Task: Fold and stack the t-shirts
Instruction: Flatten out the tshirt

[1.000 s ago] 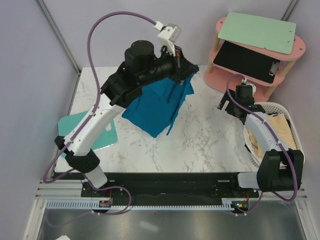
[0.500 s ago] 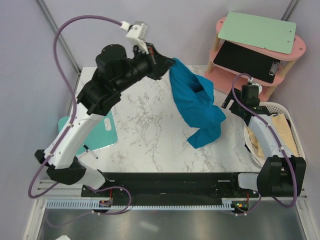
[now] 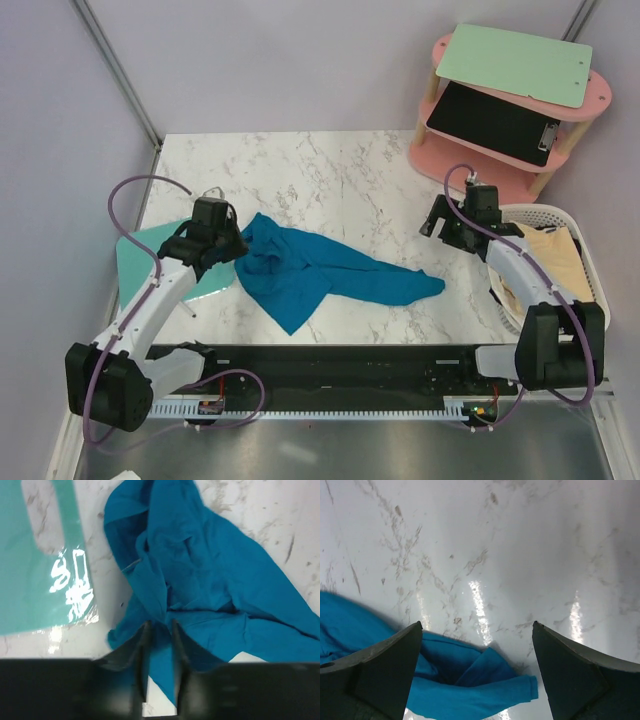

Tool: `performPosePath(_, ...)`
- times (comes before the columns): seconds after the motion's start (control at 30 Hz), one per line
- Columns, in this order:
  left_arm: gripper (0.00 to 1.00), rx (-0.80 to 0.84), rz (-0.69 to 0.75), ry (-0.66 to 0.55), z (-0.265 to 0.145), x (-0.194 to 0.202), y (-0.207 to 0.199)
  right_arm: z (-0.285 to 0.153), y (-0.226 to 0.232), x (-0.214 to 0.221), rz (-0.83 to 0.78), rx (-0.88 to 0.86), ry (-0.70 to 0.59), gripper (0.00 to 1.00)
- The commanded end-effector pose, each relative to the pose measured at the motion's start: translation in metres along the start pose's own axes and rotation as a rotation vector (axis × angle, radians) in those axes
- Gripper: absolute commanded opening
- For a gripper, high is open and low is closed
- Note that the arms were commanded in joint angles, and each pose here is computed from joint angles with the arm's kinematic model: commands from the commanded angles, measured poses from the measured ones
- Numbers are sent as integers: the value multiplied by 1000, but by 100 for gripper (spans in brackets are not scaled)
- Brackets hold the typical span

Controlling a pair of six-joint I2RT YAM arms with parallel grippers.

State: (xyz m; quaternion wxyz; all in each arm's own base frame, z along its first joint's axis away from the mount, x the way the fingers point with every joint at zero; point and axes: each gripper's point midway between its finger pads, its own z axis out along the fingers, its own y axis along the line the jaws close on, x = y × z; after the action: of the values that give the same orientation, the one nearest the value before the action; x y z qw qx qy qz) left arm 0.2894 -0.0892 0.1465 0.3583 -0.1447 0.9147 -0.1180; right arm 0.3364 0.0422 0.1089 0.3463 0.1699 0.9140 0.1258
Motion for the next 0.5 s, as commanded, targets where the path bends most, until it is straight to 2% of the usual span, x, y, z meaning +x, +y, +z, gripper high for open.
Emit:
performPosePath(0.0, 51, -71, -110, -90, -12, -22, 11, 9, 35, 17, -80, -105, 33, 98)
performPosePath(0.03, 73, -67, -112, -100, -15, -26, 9, 11, 45, 24, -104, -121, 48, 98)
performPosePath(0.1, 82, 0, -94, -121, -23, -38, -8, 14, 50, 28, -121, -120, 56, 98)
performPosePath(0.2, 85, 106, -22, -134, -28, -47, -38, 22, 58, 37, -128, -129, 82, 98)
performPosePath(0.3, 82, 183, 44, -84, -17, -37, -61, 29, 62, 42, -126, -131, 103, 98)
performPosePath(0.47, 81, 152, 122, 58, 27, -1, -69, 39, 62, 50, -121, -130, 131, 98)
